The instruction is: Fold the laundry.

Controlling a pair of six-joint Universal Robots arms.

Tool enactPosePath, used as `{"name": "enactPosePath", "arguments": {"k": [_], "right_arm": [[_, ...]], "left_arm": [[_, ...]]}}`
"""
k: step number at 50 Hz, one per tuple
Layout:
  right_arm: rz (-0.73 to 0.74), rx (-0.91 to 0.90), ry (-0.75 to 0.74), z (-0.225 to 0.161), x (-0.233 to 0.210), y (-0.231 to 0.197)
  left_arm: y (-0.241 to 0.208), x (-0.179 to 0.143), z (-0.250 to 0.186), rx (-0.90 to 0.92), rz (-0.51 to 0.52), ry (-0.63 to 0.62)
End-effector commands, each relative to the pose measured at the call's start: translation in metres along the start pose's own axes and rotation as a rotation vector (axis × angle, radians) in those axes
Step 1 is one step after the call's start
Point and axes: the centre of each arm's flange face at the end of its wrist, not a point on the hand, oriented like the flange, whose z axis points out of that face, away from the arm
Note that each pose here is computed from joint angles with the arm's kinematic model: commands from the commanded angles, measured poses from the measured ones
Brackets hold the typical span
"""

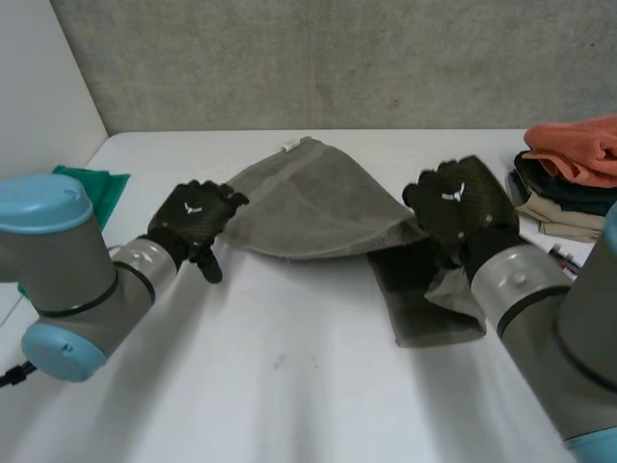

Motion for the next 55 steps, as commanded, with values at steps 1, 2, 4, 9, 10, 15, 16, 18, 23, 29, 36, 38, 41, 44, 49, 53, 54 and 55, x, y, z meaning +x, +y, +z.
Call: {"name": "enactPosePath", "arguments": {"k": [1,2,4,9,10,15,16,18,23,29,36,38,41,44,49,53,54,55], "right_arm": [[0.002,0.105,-0.002,-0.024,0.011,-0.047],[0.003,0.132,0.006,-0.030,0.013,-0.055],[0.004,0.168,0.015,-0.039,0.017,-0.065],[0.027,0.268,0.026,-0.065,0.023,-0.092],[0.031,0.279,0.029,-0.069,0.025,-0.095],[0.080,0.318,0.041,-0.089,0.037,-0.110],[0.085,0.322,0.043,-0.091,0.038,-0.112],[0.097,0.338,0.050,-0.096,0.042,-0.117],[0.104,0.367,0.073,-0.104,0.048,-0.123],[0.079,0.304,0.069,-0.099,0.048,-0.111],[0.017,0.126,0.217,-0.065,0.091,-0.074],[0.000,0.105,0.221,-0.059,0.097,-0.070],[-0.032,0.070,0.187,-0.046,0.102,-0.058],[-0.061,0.007,0.139,-0.036,0.104,-0.043],[-0.108,-0.184,0.031,-0.011,0.100,-0.005],[-0.161,-0.339,-0.072,0.010,0.094,0.028],[-0.171,-0.353,-0.083,0.013,0.093,0.032],[-0.181,-0.366,-0.096,0.018,0.091,0.036]], "left_arm": [[0.015,0.011,0.008,-0.031,0.001,0.027],[0.014,0.013,0.014,-0.017,0.006,0.027],[0.012,0.011,0.021,0.004,0.005,0.016],[0.013,0.011,0.043,0.029,0.015,-0.038],[0.014,0.012,0.046,0.028,0.015,-0.041],[0.017,0.040,0.056,0.039,-0.021,0.007],[0.018,0.046,0.057,0.039,-0.048,0.020],[0.019,0.055,0.057,0.039,-0.083,0.041],[0.016,0.065,0.063,0.057,-0.135,0.059],[0.005,0.036,0.066,0.054,-0.136,-0.126],[-0.046,-0.035,0.020,0.132,-0.146,-0.316],[-0.060,-0.042,0.006,0.168,-0.141,-0.316],[-0.088,-0.047,-0.024,0.244,-0.128,-0.300],[-0.109,-0.045,-0.057,0.300,-0.117,-0.293],[-0.121,-0.043,-0.097,0.304,-0.052,-0.307],[-0.097,-0.031,-0.100,0.173,0.102,-0.287],[-0.092,-0.029,-0.098,0.151,0.125,-0.282],[-0.085,-0.027,-0.094,0.122,0.151,-0.277]]}}
